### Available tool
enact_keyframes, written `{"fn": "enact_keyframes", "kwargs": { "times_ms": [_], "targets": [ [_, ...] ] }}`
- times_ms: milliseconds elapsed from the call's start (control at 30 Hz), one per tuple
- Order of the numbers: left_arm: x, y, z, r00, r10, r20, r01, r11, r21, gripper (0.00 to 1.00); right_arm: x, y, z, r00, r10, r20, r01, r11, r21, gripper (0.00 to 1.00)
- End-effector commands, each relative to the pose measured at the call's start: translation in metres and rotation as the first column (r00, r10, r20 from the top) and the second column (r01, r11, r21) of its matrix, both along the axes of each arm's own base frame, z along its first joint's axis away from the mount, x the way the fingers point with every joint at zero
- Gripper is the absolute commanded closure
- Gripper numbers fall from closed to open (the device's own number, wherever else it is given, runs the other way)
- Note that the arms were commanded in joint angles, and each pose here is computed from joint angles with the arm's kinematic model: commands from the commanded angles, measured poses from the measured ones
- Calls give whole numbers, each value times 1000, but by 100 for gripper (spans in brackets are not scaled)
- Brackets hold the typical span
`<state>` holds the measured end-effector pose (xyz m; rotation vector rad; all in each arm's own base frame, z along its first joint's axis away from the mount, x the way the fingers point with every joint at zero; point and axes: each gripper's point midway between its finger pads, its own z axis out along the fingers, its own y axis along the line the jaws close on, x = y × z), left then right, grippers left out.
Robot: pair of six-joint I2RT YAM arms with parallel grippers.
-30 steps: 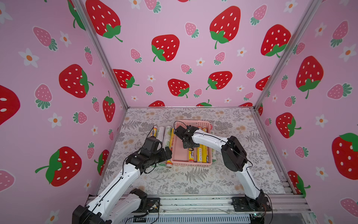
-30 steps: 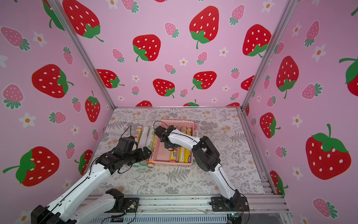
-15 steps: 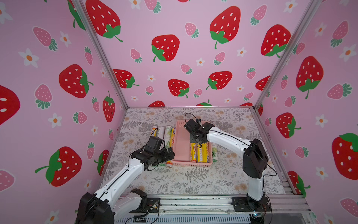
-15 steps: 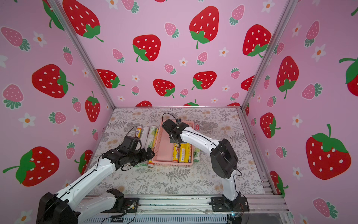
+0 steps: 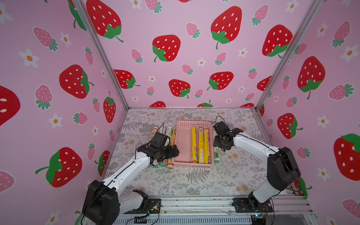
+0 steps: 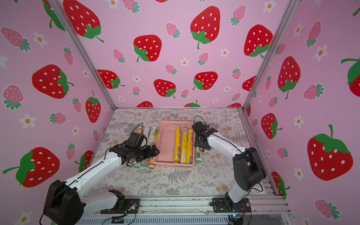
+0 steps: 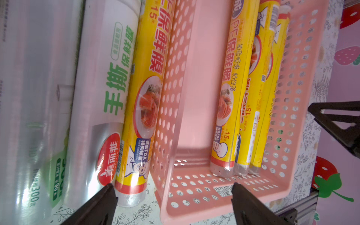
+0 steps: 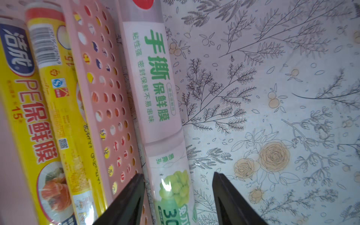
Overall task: Put the plastic wrap into the basket
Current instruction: Place the plastic wrap in the basket, then pick up the plastic wrap from the center of the board.
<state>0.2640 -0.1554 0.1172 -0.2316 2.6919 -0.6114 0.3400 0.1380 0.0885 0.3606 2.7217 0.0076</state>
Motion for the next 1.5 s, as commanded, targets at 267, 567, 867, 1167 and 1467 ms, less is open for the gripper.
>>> {"fn": "enact_keyframes", "kwargs": {
  "times_ms": [267, 567, 867, 1167, 1467],
  "targets": [
    [3, 6, 10, 999, 14, 34, -15, 999, 32, 3, 21, 15, -39, 999, 43, -28, -42, 998, 54, 38],
    [3, 1, 9, 1000, 5, 21, -5, 999, 33, 3, 15, -6, -62, 997, -25, -70, 24, 1000, -13, 38],
    [5, 4, 10, 999, 20, 39, -23, 998, 61, 3, 4, -26, -70, 994, -68, -89, 60, 995, -83, 41],
    [5, 9, 22, 997, 23, 76, -28, 997, 72, 3, -6, -45, -59, 992, -88, -86, 74, 985, -153, 37],
    [10, 45, 41, 985, 70, 157, -103, 972, 209, 0, -11, -44, -77, 987, -94, -128, 77, 988, -136, 47]
  ]
}}
